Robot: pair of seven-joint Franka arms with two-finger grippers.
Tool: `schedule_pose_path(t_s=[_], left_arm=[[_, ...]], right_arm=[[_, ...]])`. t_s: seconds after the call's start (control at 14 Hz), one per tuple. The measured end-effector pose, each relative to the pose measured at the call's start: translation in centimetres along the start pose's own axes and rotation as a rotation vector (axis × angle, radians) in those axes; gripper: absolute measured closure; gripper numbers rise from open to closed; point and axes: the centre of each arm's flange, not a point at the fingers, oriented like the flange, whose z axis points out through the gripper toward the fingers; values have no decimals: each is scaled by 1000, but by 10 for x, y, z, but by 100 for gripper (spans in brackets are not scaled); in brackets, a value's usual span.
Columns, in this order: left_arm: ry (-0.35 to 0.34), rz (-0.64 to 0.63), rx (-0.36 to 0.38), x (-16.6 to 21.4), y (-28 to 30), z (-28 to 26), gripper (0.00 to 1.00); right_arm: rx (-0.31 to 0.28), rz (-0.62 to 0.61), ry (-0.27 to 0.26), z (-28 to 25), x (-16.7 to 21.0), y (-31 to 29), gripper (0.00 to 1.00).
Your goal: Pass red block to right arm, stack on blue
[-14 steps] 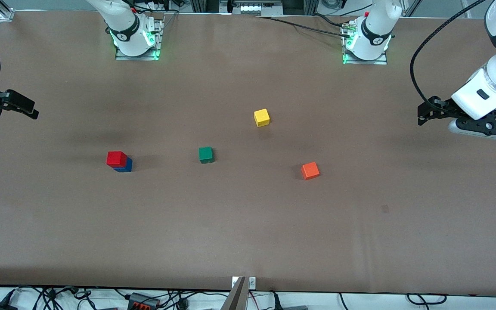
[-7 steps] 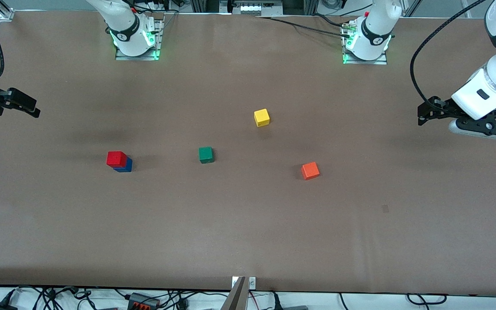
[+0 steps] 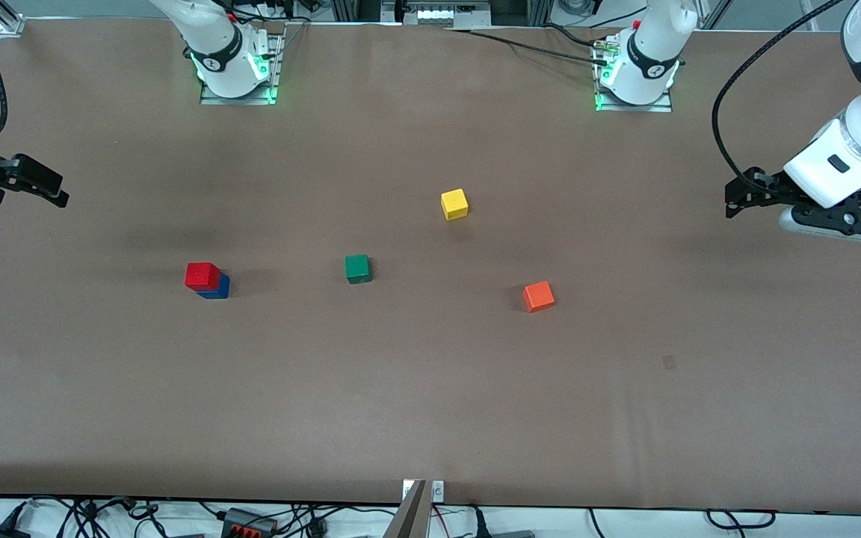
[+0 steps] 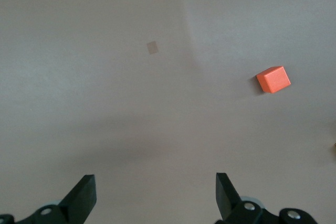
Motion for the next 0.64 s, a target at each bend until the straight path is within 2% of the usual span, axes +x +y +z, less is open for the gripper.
schedule_pose_path(t_s=[0.64], left_arm=[[21, 0, 2, 2, 0, -10, 0]], right_arm=[[0, -2, -6, 3, 0, 0, 0]])
